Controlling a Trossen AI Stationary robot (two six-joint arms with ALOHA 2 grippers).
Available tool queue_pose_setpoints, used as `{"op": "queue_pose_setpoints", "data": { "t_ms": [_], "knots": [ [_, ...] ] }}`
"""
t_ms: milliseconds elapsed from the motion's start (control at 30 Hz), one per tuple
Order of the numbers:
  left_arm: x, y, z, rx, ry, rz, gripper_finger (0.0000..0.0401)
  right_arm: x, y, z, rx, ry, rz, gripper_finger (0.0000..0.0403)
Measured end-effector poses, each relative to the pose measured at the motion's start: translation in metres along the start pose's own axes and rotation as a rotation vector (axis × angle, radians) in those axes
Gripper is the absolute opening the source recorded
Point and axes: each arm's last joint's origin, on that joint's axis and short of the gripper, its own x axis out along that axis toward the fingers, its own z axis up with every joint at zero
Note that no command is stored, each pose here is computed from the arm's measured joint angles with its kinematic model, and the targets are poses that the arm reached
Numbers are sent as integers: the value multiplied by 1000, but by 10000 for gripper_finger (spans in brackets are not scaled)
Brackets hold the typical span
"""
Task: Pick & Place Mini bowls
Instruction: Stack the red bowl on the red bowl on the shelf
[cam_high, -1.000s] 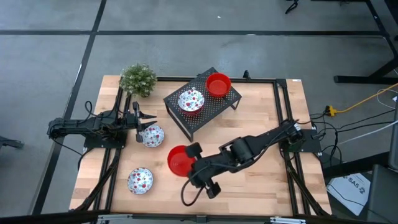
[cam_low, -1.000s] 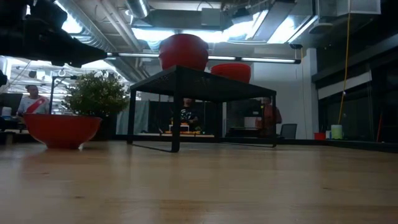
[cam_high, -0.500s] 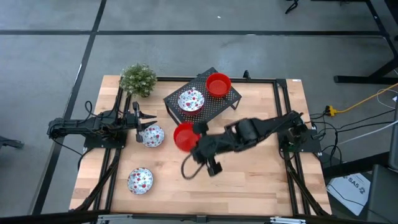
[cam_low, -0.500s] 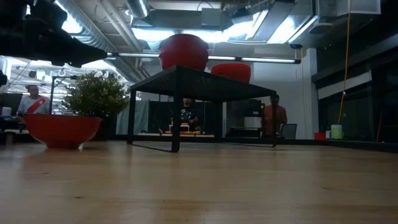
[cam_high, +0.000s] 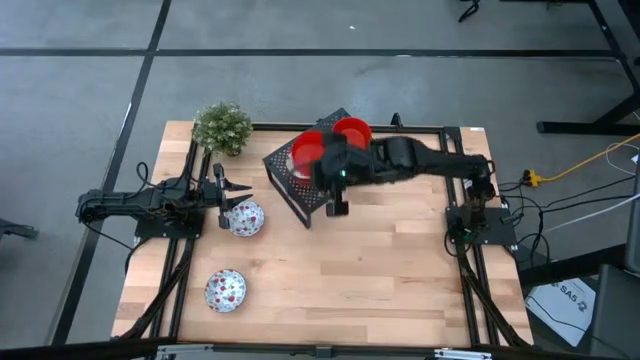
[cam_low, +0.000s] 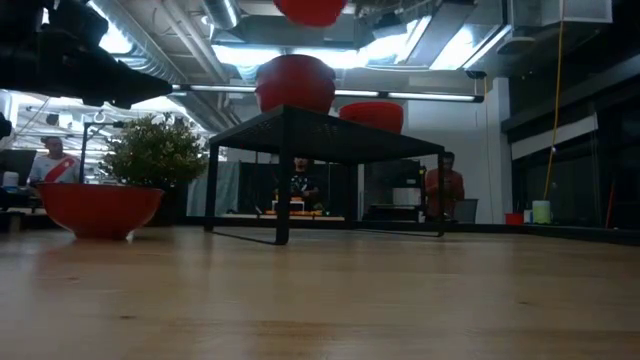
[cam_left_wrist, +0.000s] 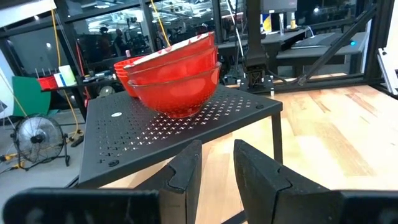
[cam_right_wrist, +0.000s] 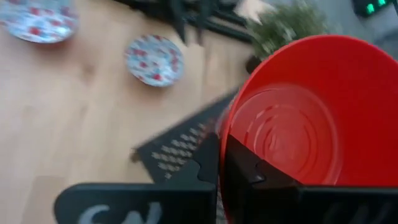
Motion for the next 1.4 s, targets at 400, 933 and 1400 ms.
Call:
{"op": "queue_pose_setpoints", "data": {
  "t_ms": [400,933,1400],
  "knots": [
    [0,0,0,0,0,0,88,9,-66,-38,221,225,-181,10],
    [0,0,0,0,0,0,88,12,-110,-64,538,295,-274,10],
    [0,0,0,0,0,0,88,62,-103,-92,518,424,-212,10]
  ]
}}
